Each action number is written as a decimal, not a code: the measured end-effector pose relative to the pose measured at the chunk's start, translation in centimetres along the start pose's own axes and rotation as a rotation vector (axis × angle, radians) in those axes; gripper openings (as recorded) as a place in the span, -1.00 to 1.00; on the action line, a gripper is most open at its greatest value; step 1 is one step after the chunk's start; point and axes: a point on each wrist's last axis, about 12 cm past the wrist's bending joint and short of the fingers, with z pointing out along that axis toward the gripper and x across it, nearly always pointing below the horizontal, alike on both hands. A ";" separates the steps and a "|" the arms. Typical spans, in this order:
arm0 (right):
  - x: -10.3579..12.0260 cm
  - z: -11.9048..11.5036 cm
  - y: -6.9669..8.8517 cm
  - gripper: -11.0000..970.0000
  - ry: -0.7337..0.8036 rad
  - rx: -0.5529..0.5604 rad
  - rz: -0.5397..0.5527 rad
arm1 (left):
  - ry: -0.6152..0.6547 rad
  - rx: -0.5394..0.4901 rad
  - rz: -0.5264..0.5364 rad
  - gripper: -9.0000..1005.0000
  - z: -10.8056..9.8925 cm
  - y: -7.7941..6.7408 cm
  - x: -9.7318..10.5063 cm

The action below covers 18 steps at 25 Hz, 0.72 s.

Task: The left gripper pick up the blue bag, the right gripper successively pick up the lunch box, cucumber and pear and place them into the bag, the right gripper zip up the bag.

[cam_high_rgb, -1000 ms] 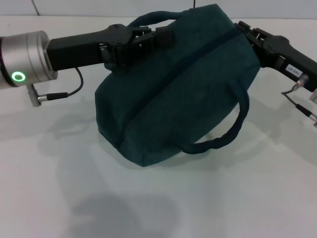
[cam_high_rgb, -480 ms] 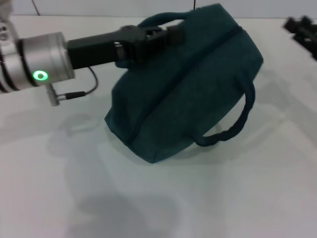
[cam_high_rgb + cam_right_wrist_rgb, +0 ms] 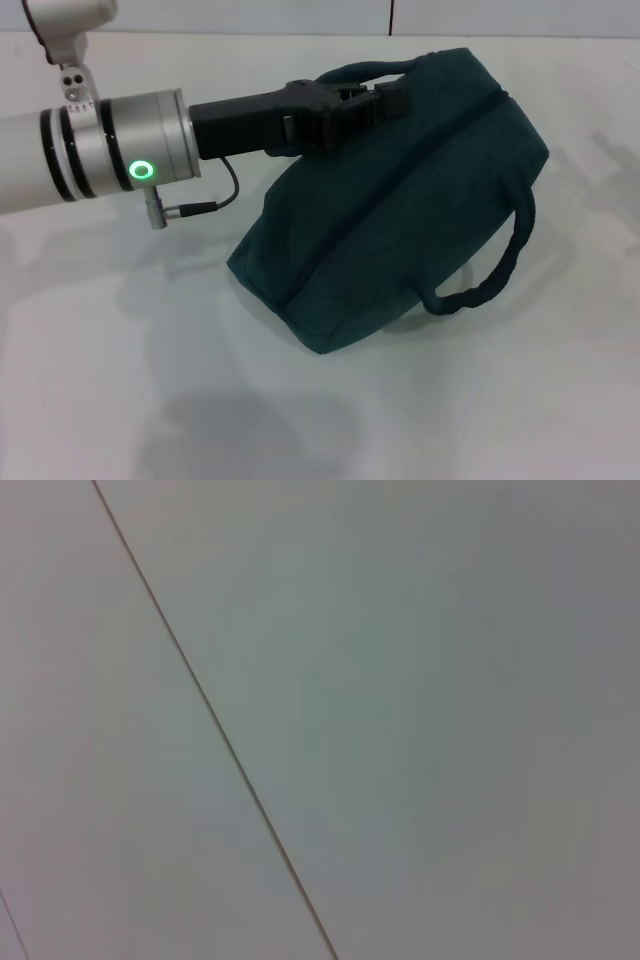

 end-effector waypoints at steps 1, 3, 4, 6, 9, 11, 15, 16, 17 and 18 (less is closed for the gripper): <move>0.0 0.0 0.0 0.43 0.000 0.000 0.000 | 0.000 -0.007 0.001 -0.75 0.0 0.1 0.0; 0.1 0.0 0.1 0.43 0.000 0.000 0.002 | 0.008 -0.028 -0.004 -0.75 0.1 0.4 0.3; 0.1 0.1 0.1 0.43 0.000 -0.002 0.002 | 0.010 -0.037 -0.011 -0.74 0.1 0.5 0.5; 0.1 0.3 0.1 0.43 0.000 -0.006 0.001 | 0.007 -0.050 -0.030 -0.74 0.0 0.7 0.8; 0.1 0.5 0.2 0.43 0.002 -0.013 0.000 | -0.009 -0.062 -0.055 -0.74 -0.2 0.9 1.1; 0.1 0.7 0.3 0.43 0.006 -0.021 -0.002 | -0.018 -0.069 -0.066 -0.73 -0.3 0.9 1.3; 0.2 0.8 0.5 0.43 0.015 -0.032 -0.003 | -0.048 -0.074 -0.091 -0.46 -0.6 1.0 1.7; 0.3 0.8 0.5 0.43 0.017 -0.034 -0.003 | -0.053 -0.073 -0.092 -0.39 -0.7 1.0 1.7; 0.3 0.8 0.6 0.43 0.019 -0.036 -0.003 | -0.060 -0.072 -0.091 -0.31 -0.8 0.9 1.7; 0.3 0.8 0.6 0.43 0.019 -0.041 -0.003 | -0.066 -0.071 -0.087 -0.23 -1.0 0.9 1.7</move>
